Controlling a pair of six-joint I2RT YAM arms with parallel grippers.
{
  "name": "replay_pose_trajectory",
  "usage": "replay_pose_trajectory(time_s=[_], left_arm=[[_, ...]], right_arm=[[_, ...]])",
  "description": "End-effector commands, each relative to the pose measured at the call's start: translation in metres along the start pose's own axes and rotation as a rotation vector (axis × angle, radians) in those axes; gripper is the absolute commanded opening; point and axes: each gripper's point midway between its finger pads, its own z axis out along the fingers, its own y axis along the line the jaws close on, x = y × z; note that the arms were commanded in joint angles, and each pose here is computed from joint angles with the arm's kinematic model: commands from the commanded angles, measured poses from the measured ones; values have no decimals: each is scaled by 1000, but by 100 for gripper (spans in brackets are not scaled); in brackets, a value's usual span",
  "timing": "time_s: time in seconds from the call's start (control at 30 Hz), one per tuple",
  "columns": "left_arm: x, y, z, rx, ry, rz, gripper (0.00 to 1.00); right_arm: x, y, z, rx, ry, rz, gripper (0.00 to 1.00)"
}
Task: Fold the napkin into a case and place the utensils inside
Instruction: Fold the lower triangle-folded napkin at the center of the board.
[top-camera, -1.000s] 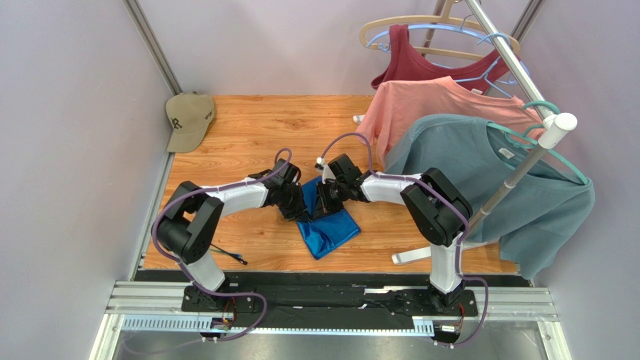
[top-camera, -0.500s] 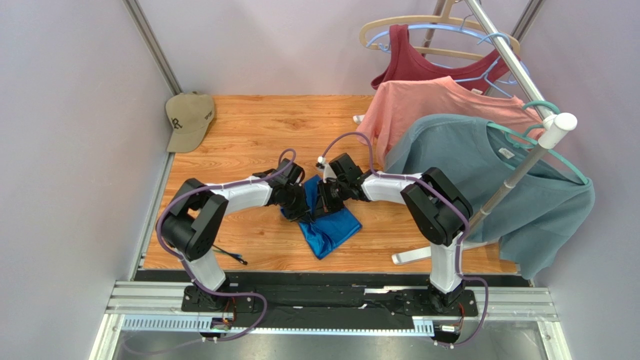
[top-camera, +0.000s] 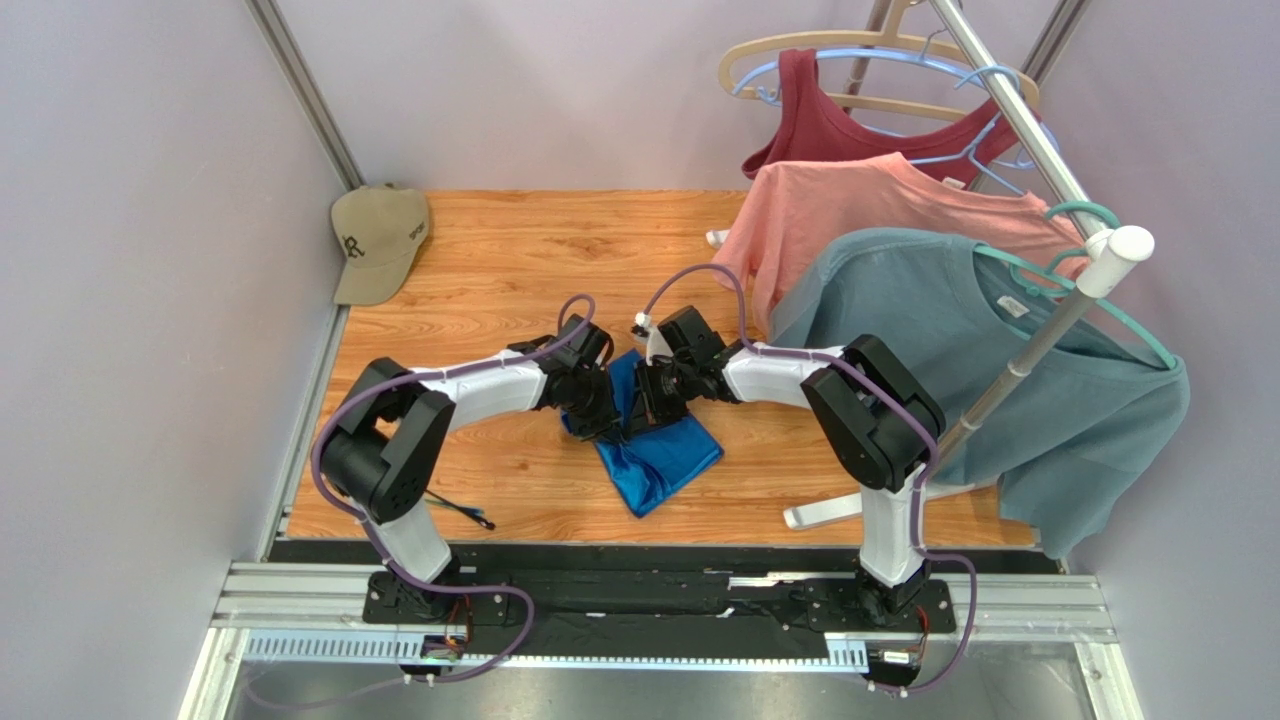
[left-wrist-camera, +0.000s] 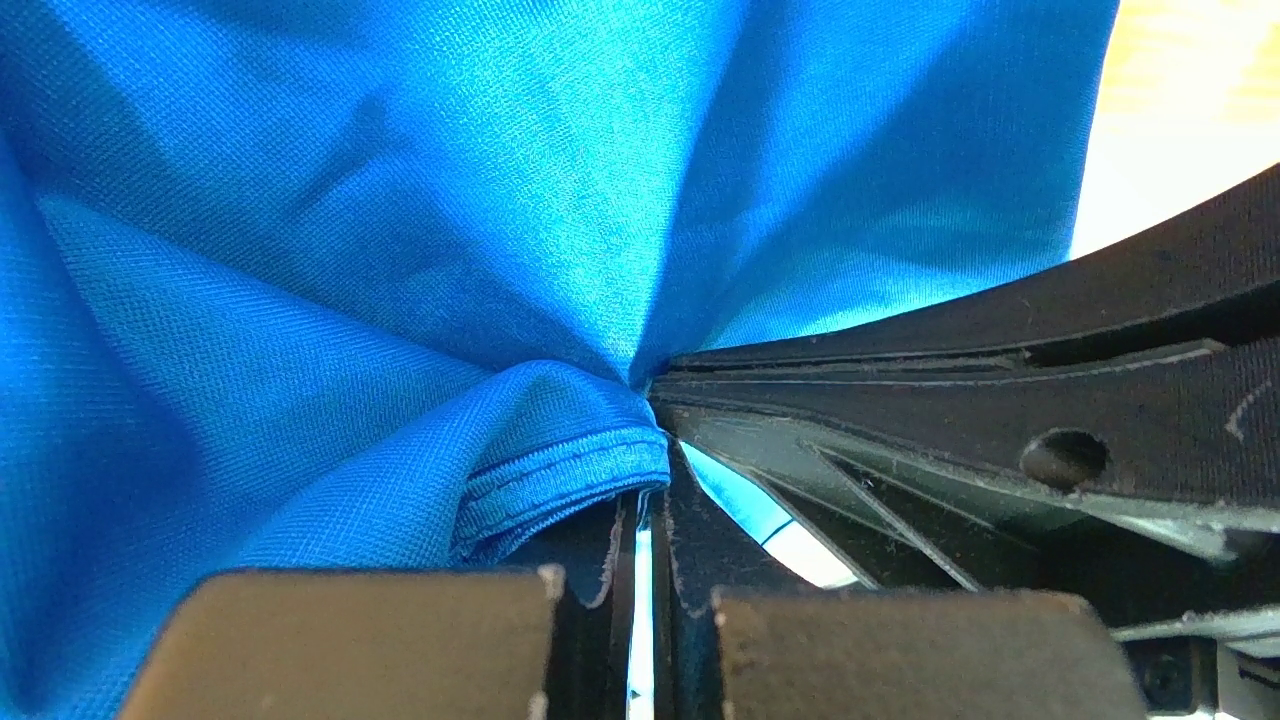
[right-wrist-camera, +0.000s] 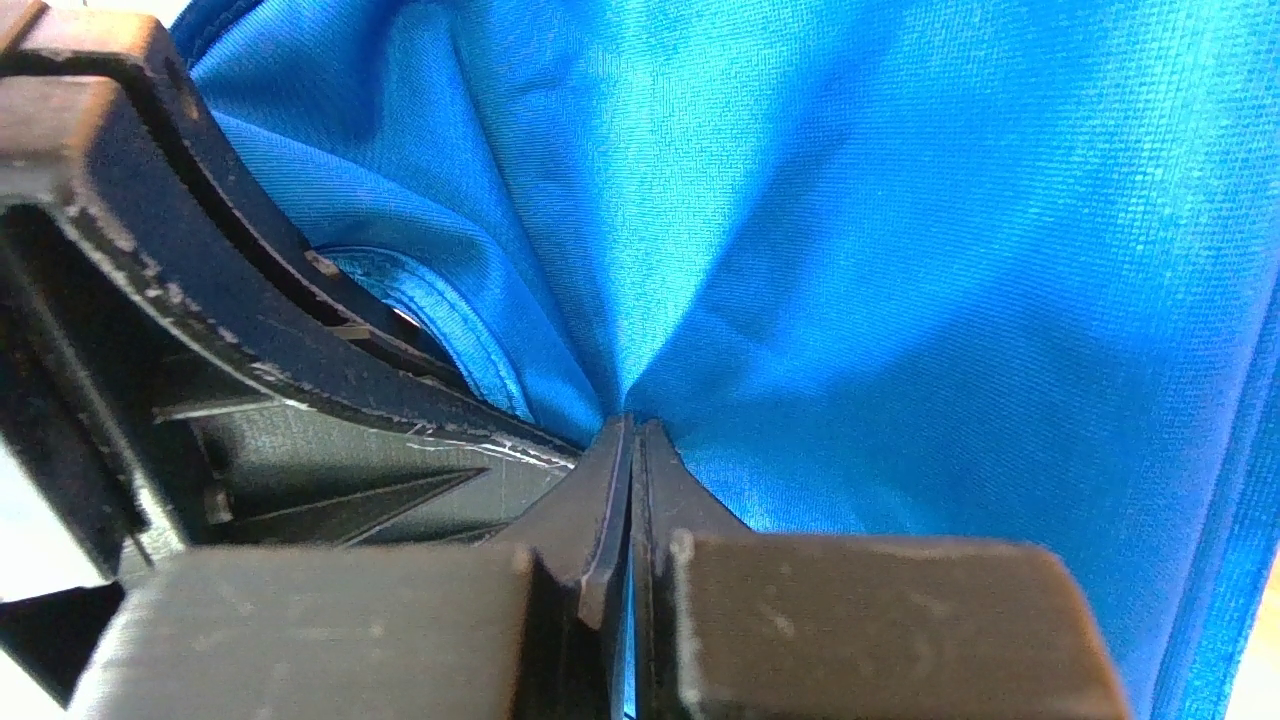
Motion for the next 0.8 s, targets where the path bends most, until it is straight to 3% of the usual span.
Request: replay_pose_trajectory(time_s=[0.0, 0.2, 0.4, 0.53, 0.77], left_arm=[[-23, -26, 0, 63, -72, 22, 0], [-26, -26, 8, 65, -75, 10, 0], [-24, -19, 6, 52, -89, 6, 0], [-25, -21, -3, 62, -113, 15, 0], [-27, -23, -8, 63, -126, 41, 0]], right_arm=[[5, 2, 6, -2, 18, -10, 0], [-5, 12, -5, -2, -15, -29, 0], [-21, 11, -49, 152, -73, -89, 0], [-9, 7, -61, 174, -63, -98, 4], [-9, -11, -32, 132, -59, -107, 0]])
